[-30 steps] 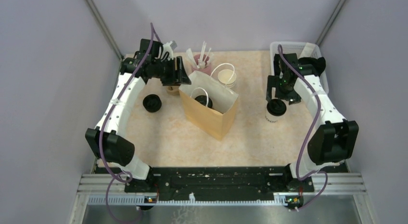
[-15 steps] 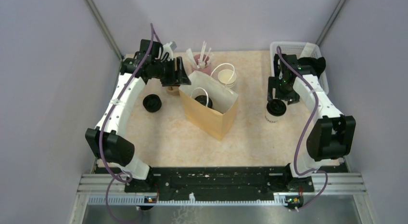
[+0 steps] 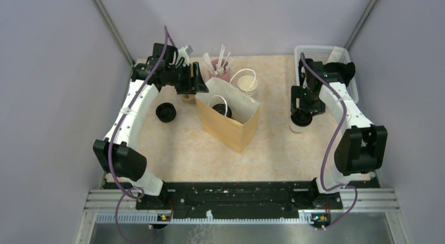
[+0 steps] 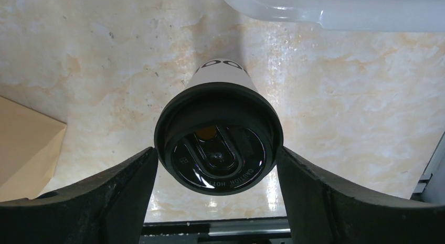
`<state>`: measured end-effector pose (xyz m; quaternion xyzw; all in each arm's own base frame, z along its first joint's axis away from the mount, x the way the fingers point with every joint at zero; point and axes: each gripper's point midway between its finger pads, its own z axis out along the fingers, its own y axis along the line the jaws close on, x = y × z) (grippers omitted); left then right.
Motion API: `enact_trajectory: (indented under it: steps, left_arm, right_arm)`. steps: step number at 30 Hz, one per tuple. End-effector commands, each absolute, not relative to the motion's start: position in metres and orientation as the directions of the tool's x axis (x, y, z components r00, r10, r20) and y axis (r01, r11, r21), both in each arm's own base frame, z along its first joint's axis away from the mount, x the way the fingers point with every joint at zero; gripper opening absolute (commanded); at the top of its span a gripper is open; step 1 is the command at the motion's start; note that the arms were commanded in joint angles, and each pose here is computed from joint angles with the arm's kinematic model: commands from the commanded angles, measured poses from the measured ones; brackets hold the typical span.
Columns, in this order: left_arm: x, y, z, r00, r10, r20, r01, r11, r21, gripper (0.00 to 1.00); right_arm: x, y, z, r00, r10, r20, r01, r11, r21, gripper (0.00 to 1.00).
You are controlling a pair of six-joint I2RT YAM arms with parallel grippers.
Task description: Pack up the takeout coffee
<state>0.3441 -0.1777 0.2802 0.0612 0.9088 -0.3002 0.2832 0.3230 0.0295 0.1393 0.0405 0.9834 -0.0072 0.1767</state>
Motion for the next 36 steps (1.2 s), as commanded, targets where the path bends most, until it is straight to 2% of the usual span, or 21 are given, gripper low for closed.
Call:
enact_trajectory:
  steps: [1, 16, 22, 25, 29, 36]
  left_arm:
    - [0.343, -0.182, 0.294, -0.802, -0.058, -0.595, 0.327, 0.79, -0.518, 0.68]
    - [0.346, -0.18, 0.292, -0.801, -0.06, -0.595, 0.316, 0.803, -0.506, 0.66]
    - [0.348, -0.181, 0.294, -0.801, -0.057, -0.596, 0.315, 0.806, -0.501, 0.68]
    - [0.35, -0.182, 0.295, -0.801, -0.051, -0.597, 0.315, 0.811, -0.493, 0.68]
    - [0.354, -0.183, 0.292, -0.802, -0.034, -0.596, 0.316, 0.823, -0.471, 0.63]
    - [0.366, -0.184, 0.285, -0.798, 0.002, -0.603, 0.325, 0.844, -0.427, 0.57]
  right_arm:
    - [0.322, 0.026, 0.145, -0.926, 0.065, -0.372, 0.075, 0.997, -0.011, 0.82]
    - [0.322, 0.022, 0.138, -0.931, 0.046, -0.363, 0.068, 0.997, -0.049, 0.73]
    - [0.322, 0.022, 0.135, -0.932, 0.033, -0.361, 0.063, 0.996, -0.07, 0.74]
    - [0.322, 0.021, 0.141, -0.929, 0.035, -0.367, 0.067, 0.995, -0.076, 0.65]
    - [0.325, 0.021, 0.182, -0.881, 0.062, -0.47, 0.098, 0.994, -0.051, 0.6]
    - [0.326, 0.054, 0.293, -0.699, 0.12, -0.705, 0.0, 0.986, 0.169, 0.46]
